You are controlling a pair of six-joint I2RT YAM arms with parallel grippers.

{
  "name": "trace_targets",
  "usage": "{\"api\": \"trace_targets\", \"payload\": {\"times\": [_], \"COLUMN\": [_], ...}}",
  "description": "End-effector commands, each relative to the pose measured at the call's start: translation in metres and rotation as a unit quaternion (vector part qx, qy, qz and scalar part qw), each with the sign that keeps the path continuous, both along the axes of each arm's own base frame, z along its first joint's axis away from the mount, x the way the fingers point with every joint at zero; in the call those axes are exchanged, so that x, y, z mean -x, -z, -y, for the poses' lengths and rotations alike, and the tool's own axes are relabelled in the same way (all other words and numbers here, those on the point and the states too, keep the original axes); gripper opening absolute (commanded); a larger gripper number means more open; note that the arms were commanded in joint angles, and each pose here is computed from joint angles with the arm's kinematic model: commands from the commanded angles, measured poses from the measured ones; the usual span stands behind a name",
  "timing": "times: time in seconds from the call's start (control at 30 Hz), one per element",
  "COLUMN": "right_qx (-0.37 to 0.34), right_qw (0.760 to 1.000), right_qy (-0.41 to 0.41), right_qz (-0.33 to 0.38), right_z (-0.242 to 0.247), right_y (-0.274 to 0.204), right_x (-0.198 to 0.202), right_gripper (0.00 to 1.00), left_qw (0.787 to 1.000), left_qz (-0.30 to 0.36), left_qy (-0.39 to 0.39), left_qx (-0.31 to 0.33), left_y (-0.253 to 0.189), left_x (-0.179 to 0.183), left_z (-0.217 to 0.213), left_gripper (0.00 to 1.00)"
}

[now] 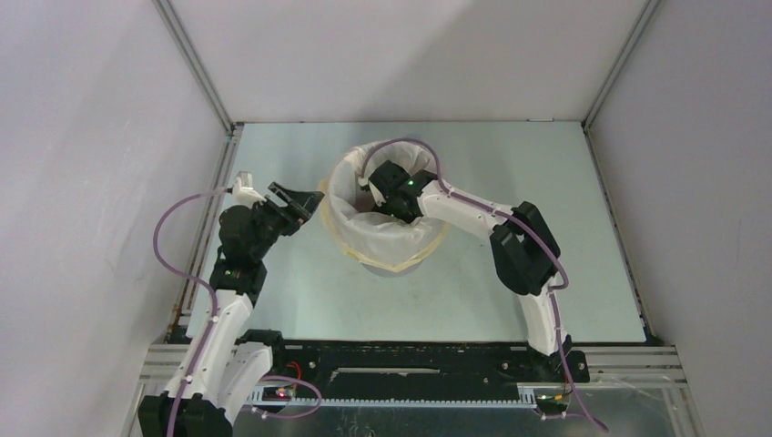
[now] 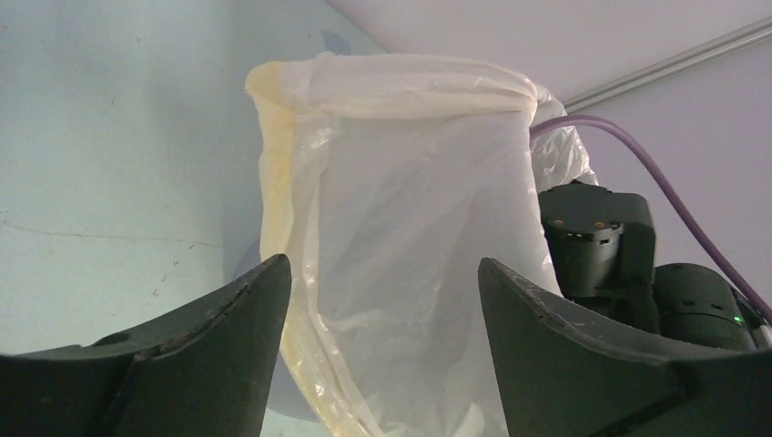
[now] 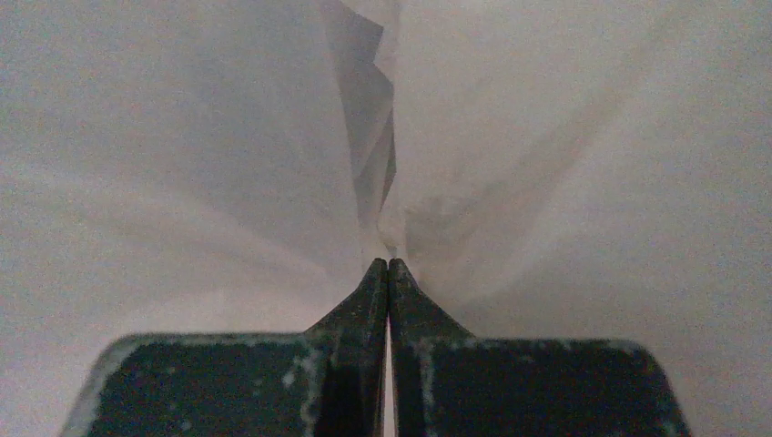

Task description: Put the trash bags into the trash bin

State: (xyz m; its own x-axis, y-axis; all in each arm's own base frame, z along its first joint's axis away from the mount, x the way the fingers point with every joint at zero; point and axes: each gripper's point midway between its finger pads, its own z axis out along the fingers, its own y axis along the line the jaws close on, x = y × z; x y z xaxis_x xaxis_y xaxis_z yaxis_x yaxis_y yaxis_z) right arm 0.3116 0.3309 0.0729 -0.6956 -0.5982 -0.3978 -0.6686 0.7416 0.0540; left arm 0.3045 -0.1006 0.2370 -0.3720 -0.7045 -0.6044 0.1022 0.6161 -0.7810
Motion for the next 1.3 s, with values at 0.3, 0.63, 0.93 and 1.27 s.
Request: {"api": "trace_targets", "payload": {"times": [0.3,0.63,0.93,1.27], "right_qx": [-0.035,-0.037,-0.054,-0.120], "right_qw": [0.998,0.998,0.992,0.964], "right_qy": [0.014,0.055,0.070,0.040], "right_qz": [0.040,0.021,0.093,0.235], "right_z": [-0.012,-0.023,-0.010,0.010], "right_y": [-0.037,-0.065,-0.137,-0.256], "right_x": [-0.014,-0.014,-0.012,-0.005], "right_gripper": [0.00,0.00,0.00,0.00], "left_qw": [0.998,0.996,0.996,0.997], "left_qz": [-0.038,-0.048,-0.040,-0.006], "left_qy": [0.046,0.068,0.073,0.063], "left_qx": [-0.010,-0.011,-0.025,-0.052], "left_y": [0.040,0.057,0.057,0.042], "left_x": [0.015,0.012,0.013,0.023], "left_z": [0.015,0.027,0.028,0.020], "left_gripper": [0.75,0.73,0.74,0.76]}}
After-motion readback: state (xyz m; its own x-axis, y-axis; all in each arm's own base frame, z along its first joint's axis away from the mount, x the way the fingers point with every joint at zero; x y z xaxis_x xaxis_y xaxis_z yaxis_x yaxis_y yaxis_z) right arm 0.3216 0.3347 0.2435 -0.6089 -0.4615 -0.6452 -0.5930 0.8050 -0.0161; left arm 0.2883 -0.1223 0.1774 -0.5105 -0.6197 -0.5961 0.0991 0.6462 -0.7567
